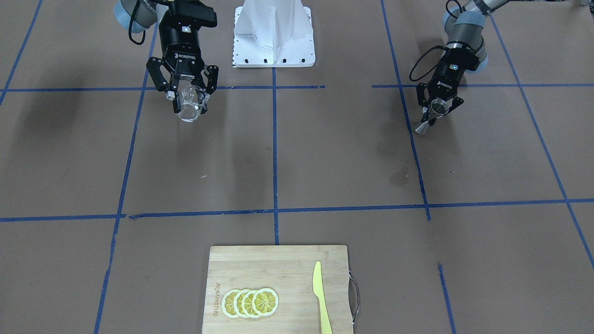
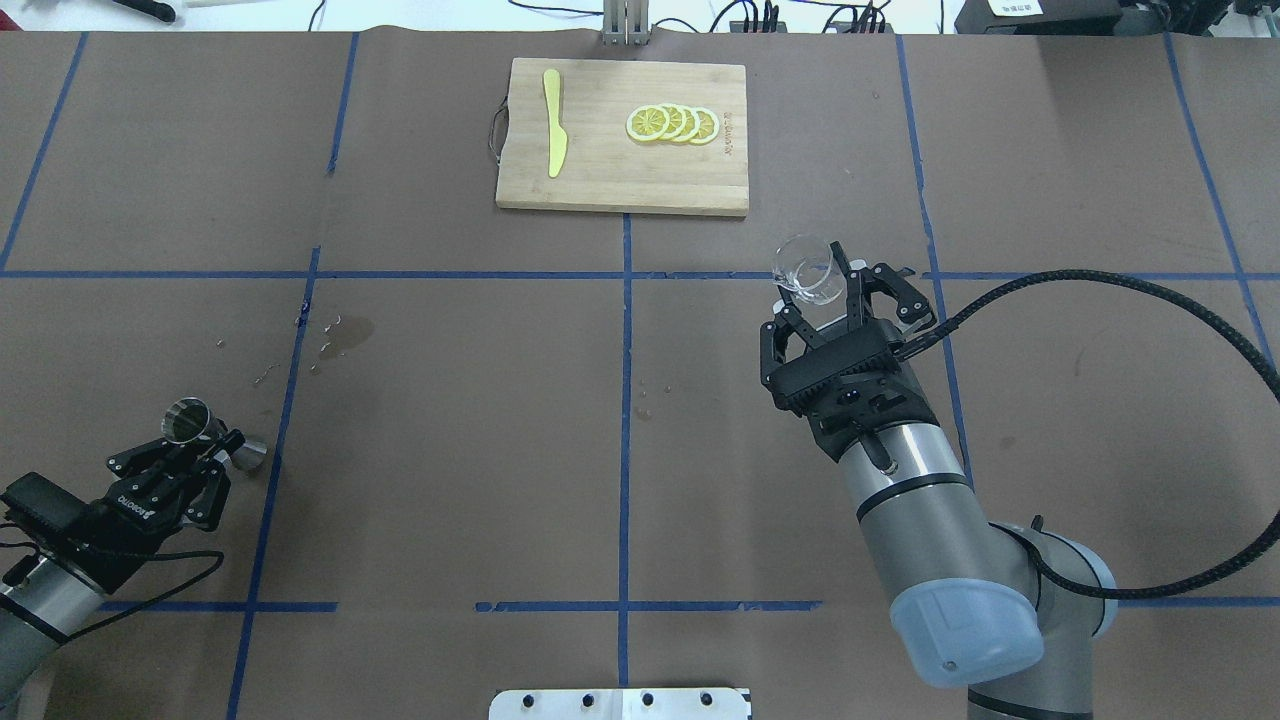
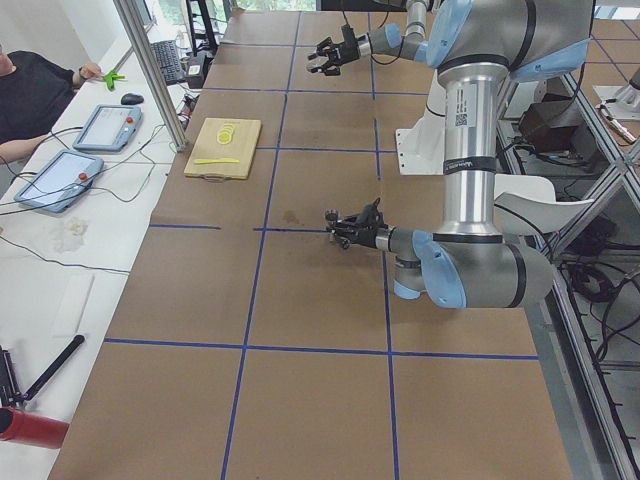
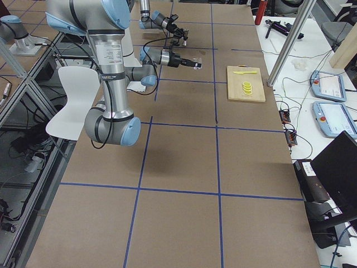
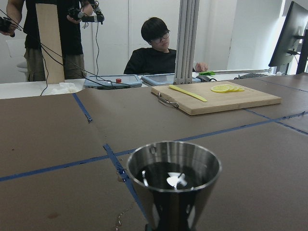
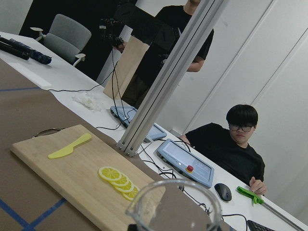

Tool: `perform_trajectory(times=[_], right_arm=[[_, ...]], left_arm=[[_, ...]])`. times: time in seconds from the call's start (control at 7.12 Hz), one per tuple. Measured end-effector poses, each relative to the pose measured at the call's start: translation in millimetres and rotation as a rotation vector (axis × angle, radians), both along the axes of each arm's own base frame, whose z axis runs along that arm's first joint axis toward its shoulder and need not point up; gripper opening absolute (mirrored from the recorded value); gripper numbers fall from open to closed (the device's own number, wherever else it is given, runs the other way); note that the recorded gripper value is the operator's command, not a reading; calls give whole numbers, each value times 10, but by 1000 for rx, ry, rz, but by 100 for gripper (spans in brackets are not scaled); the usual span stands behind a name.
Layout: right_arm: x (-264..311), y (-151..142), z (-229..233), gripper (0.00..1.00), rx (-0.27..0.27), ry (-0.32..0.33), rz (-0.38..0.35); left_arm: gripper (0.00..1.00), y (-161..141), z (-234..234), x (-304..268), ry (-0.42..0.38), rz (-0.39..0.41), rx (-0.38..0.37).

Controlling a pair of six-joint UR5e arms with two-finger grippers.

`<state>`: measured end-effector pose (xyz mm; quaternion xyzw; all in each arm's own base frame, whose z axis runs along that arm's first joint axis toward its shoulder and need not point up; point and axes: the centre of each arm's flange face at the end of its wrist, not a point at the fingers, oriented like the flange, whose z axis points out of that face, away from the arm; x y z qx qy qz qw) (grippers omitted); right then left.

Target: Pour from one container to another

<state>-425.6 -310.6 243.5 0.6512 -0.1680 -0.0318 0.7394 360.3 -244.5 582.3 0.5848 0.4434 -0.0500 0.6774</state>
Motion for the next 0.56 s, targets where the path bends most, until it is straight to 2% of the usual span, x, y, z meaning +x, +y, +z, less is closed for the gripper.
perform_trajectory(times=[0.56], right_arm=[[4, 0, -4, 0, 0, -1, 1]], left_arm=[[0, -8, -15, 44, -12, 0, -1]])
